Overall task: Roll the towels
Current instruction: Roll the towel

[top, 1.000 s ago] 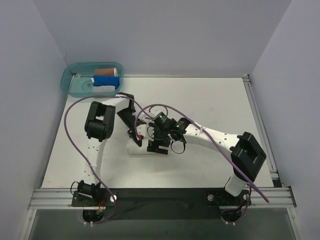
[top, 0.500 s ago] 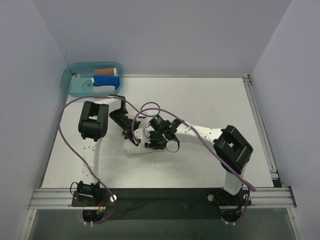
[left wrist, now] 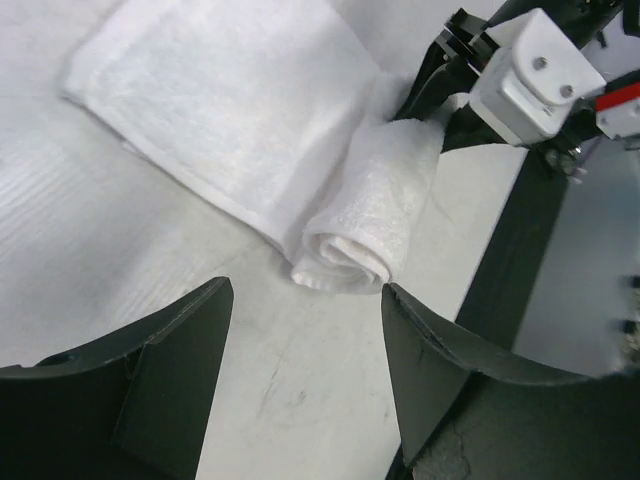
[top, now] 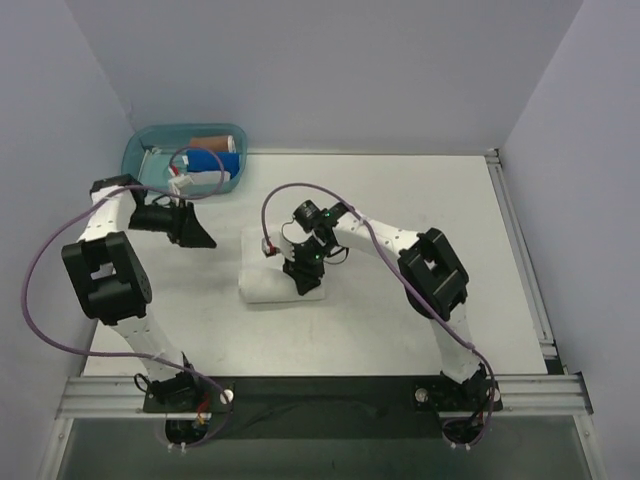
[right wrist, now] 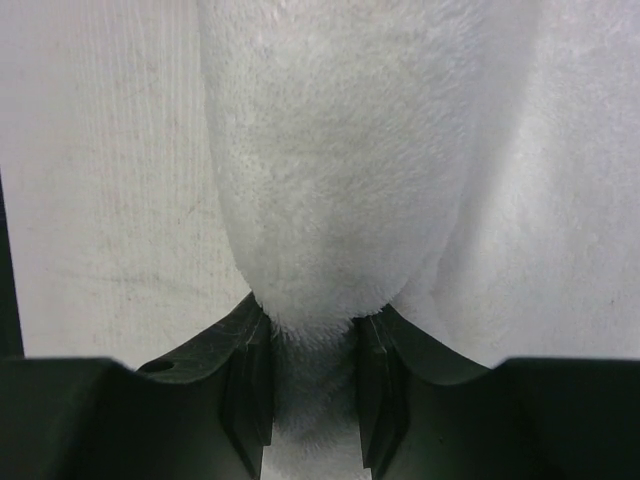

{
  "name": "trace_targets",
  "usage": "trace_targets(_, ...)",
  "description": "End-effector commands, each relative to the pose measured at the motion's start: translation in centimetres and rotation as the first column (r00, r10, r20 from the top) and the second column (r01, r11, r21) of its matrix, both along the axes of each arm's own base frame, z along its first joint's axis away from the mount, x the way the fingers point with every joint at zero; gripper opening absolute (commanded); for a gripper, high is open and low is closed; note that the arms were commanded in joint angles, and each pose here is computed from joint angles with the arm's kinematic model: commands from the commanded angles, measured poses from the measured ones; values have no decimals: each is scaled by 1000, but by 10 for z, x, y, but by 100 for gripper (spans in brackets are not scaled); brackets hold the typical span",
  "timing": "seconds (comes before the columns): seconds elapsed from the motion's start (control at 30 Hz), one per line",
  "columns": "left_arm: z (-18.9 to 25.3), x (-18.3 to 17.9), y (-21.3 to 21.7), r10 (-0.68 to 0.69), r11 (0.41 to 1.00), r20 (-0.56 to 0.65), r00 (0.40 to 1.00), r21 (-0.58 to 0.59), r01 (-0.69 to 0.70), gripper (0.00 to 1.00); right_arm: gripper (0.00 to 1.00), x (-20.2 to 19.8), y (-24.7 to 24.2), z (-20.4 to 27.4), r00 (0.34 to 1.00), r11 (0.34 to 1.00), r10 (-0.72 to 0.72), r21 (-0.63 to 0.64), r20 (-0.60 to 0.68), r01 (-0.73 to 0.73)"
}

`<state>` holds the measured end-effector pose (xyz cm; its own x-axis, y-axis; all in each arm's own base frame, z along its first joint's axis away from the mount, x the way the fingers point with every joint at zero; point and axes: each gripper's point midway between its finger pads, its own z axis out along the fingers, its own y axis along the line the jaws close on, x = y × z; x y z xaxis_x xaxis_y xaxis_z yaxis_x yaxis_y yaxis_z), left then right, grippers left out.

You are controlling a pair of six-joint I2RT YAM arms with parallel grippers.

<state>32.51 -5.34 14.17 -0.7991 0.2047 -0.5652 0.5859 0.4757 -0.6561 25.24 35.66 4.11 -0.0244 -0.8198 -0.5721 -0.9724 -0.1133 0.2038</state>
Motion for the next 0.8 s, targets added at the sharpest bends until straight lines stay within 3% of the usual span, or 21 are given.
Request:
trace_targets(0.0, 38, -3, 11, 31, 999, 256, 966, 1, -32, 71, 0, -83, -58, -54, 912, 935, -81, -347, -402, -70)
trace_targets(0.17, 35, -39, 8, -50, 991, 473, 880, 134, -15, 75, 0, -87, -62, -52, 869, 891, -166, -448, -467, -70)
trace_targets(0.27, 22, -66, -5, -158, 973, 597, 787, 229, 21, 80, 0, -89, -61, -53, 825, 882, -209, -466, -525, -73)
trace_targets(0.3, 27, -71, -12, -220, 959, 659, 719, 283, 34, 81, 0, -91, -61, -58, 807, 873, -230, -482, -544, -75)
trace_targets(0.37, 5, -90, -25, -303, 938, 669, 679, 333, 90, 85, 0, -92, -61, -56, 774, 866, -260, -494, -577, -78)
trace_targets(0.4, 5, -91, -27, -365, 912, 694, 621, 401, 87, 86, 0, -90, -58, -61, 761, 857, -281, -509, -585, -75)
trace_targets(0.47, -12, -106, -49, -464, 875, 686, 561, 454, 168, 87, 0, -89, -56, -61, 725, 850, -317, -523, -612, -69)
trace_targets(0.53, -11, -108, -70, -542, 835, 709, 452, 516, 192, 91, 0, -88, -51, -65, 694, 843, -347, -535, -631, -65)
trace_targets(0.63, -23, -114, -91, -628, 777, 688, 364, 584, 236, 91, 0, -88, -48, -66, 650, 835, -387, -547, -654, -53)
trace_targets(0.77, -39, -108, -112, -693, 720, 639, 334, 639, 270, 91, 0, -87, -49, -68, 638, 834, -396, -549, -660, -50)
